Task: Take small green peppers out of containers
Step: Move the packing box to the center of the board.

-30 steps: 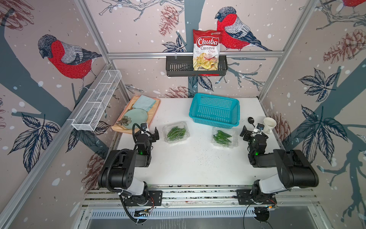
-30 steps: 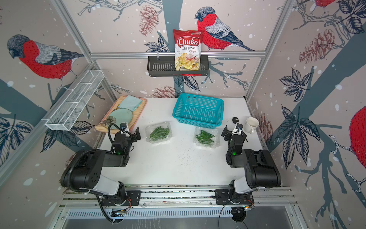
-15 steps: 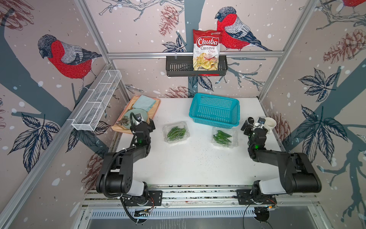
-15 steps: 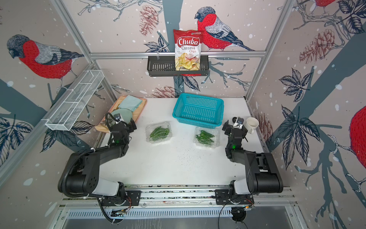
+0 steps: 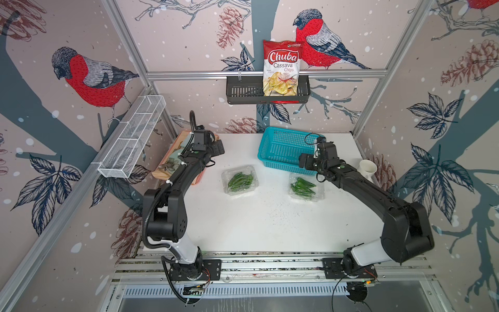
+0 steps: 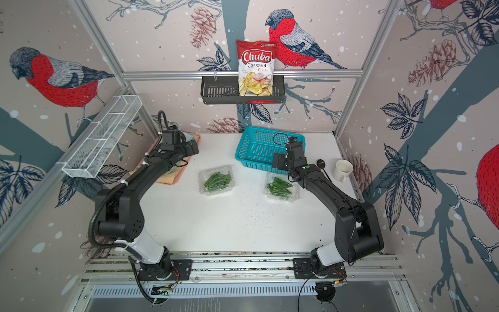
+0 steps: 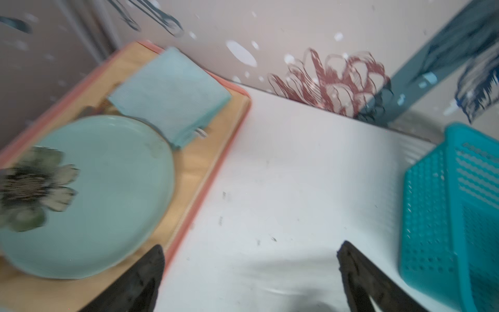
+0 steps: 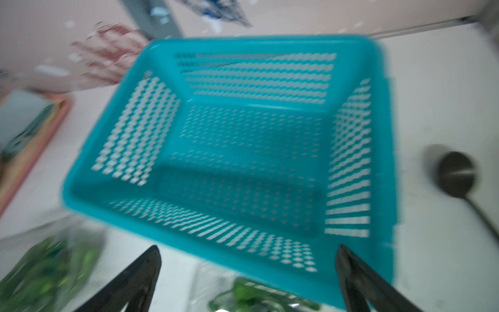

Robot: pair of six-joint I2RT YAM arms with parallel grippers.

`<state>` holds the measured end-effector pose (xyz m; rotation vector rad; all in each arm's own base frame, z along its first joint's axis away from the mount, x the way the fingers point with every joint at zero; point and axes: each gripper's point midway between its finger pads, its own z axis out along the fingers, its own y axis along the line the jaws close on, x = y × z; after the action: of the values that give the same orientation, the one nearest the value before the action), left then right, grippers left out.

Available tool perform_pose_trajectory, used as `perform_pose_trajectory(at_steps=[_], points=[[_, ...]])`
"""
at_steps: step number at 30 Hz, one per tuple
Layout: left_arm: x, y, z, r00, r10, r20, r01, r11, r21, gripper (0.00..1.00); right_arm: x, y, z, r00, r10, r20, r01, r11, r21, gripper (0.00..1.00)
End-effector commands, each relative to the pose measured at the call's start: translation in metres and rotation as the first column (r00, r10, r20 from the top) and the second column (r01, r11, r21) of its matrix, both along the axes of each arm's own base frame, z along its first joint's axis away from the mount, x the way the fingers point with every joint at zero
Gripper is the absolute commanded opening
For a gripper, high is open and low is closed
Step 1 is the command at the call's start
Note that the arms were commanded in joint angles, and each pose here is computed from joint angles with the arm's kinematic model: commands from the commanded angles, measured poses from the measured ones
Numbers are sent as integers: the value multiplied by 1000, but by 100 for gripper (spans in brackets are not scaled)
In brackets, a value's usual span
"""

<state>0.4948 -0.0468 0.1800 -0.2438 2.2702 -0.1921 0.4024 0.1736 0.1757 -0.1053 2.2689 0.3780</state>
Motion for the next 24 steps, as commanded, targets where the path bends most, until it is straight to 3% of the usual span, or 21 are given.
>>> perform_pose_trajectory(at_steps=[1,5,11,18,24], points=[[-14,-35,-34,971,-173,-165,152,979,-134,97,-37,72,-5,954,280,-110,-256,947,196,99],[-14,-57,-59,942,-270,-198,225,949,-222,97,-60,124,-13,883,447,-142,-400,876,268,98],[-20,-77,-86,905,-362,-224,283,905,-317,97,-84,166,-42,807,556,-198,-459,802,383,93],[-42,-94,-103,864,-435,-252,332,870,-364,97,-95,178,-57,800,566,-200,-438,778,450,92],[-67,-94,-107,871,-409,-271,288,874,-391,95,-109,176,-72,797,567,-207,-420,768,484,89]])
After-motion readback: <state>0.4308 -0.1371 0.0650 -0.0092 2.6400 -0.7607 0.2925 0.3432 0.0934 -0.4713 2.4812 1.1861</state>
